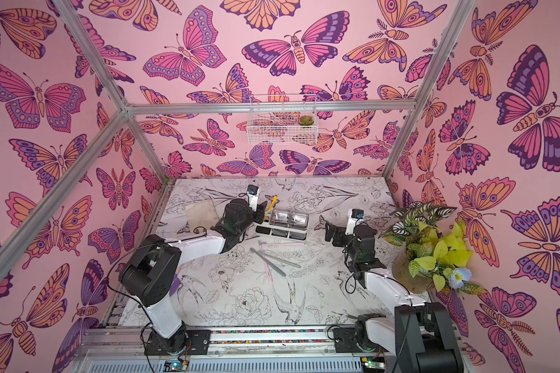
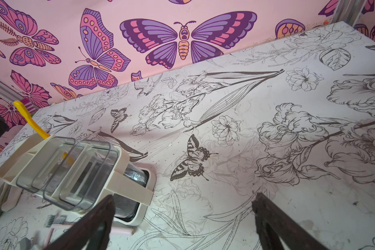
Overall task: Place the toothbrush into the toothbrush holder
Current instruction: Place the toothbrush in the toothbrush holder, then pick up the toothbrush from the center of the board.
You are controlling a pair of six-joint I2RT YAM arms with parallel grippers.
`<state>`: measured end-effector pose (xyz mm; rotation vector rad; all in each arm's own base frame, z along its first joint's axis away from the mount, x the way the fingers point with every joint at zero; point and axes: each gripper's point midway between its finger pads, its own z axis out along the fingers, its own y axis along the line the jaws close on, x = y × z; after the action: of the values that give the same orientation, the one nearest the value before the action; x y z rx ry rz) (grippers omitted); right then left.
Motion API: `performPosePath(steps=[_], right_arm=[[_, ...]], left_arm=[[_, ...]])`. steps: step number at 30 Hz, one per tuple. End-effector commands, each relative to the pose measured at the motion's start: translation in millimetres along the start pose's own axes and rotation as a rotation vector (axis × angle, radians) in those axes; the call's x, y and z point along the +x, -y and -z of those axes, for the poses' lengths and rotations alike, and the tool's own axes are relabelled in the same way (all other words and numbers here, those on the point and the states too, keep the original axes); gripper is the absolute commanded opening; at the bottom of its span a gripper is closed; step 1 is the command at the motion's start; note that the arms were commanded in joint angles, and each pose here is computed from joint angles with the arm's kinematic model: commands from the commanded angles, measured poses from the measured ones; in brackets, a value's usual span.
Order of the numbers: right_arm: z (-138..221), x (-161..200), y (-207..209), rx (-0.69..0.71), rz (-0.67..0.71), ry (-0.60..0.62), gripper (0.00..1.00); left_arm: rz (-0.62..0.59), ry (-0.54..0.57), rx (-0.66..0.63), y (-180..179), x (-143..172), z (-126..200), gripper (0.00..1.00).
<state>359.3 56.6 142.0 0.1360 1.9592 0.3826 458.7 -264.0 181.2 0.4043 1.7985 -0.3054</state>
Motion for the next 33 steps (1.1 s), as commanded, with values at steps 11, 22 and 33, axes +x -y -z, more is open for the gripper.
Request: performPosePath(steps=[11, 22, 33], right_arm=[[-1.1, -11.0, -2.0, 0.009, -0.009, 0.022, 0.99], [0.1, -12.8, -8.4, -0.025, -0.006, 0.024, 0.99], [-1.5, -11.3, -16.9, -0.074, -0.004, 0.009, 0.99]], left_arm=[[0.019, 0.04, 0.04, 4.5, -24.2, 16.1, 0.47], [0.063, -0.009, 0.058, 7.9, -45.8, 39.7, 0.47], [0.16, -0.078, 0.115, 13.8, -68.9, 101.6, 0.48]])
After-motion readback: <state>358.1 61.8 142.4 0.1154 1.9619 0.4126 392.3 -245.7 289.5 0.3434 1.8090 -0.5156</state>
